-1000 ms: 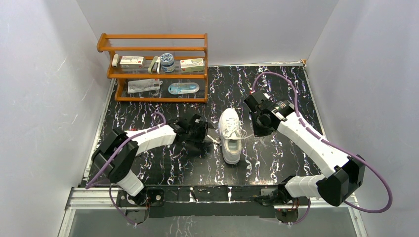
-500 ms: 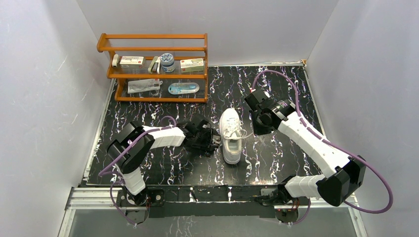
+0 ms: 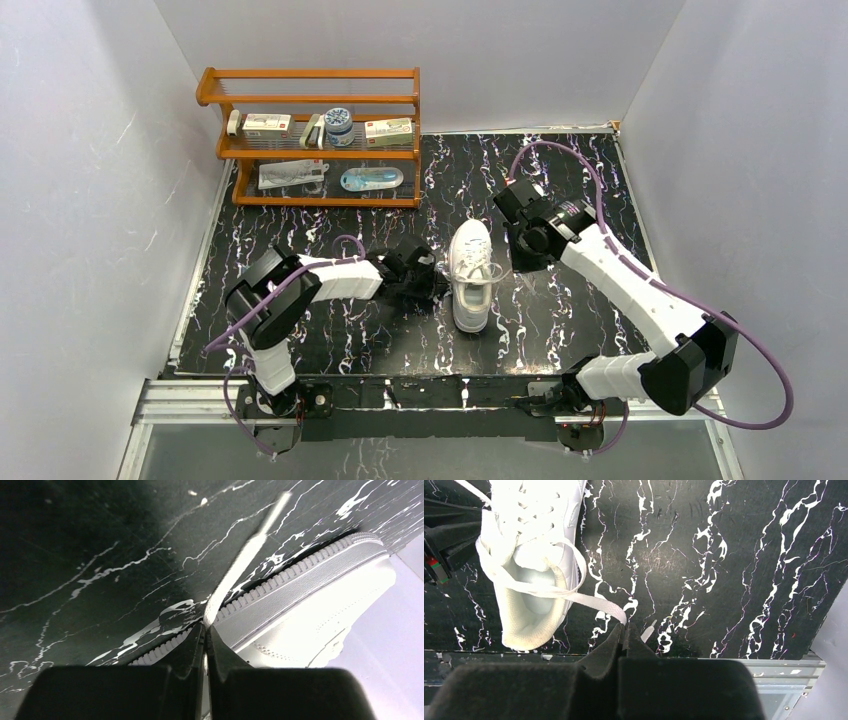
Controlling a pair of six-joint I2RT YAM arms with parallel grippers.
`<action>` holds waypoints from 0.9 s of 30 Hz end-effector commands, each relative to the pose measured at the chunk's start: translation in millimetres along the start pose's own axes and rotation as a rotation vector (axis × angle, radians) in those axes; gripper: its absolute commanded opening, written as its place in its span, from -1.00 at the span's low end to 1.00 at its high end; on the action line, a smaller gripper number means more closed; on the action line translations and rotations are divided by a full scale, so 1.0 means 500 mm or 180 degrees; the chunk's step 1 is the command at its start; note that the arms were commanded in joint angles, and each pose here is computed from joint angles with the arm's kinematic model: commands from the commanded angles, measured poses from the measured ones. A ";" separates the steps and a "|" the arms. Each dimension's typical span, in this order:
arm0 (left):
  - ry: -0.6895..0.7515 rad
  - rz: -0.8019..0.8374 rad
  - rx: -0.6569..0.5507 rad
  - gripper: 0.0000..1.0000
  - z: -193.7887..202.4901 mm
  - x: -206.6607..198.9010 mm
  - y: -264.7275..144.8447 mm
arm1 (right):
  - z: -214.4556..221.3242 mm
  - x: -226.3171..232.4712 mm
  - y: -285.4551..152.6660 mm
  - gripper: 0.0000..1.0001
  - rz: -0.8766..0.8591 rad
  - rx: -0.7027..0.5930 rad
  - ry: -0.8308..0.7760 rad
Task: Tie the shoes
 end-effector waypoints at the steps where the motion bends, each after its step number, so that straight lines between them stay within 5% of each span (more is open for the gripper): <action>1: -0.0743 0.0238 -0.0257 -1.00 -0.026 -0.032 -0.051 | -0.023 -0.002 -0.012 -1.00 0.0028 -0.0108 0.0146; 8: 0.0116 0.0470 -0.0855 -1.00 -0.116 -0.057 -0.247 | 0.028 -0.039 0.000 -1.00 0.0427 0.0188 0.0284; 18: 0.1489 0.0749 -0.1503 -1.00 -0.191 -0.192 -0.426 | -0.028 -0.088 0.011 -1.00 0.0516 -0.0145 0.0344; 21: 0.2024 0.0566 -0.1756 -1.00 -0.199 -0.231 -0.445 | -0.038 -0.121 0.034 -1.00 0.0658 -0.0055 0.0396; 27: 0.2066 0.0234 -0.1688 -1.00 -0.218 -0.214 -0.406 | 0.014 -0.240 0.086 -1.00 0.1102 0.0388 0.1267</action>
Point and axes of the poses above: each gripper's point midway between its finger pads, its own y axis out along the fingers, its own x axis along the line the jaws close on, z = x × y, the point moved 2 cm from there along -y, back along the fingers, and after that the axes turned 10 degrees about -y, right-handed, at the moved point
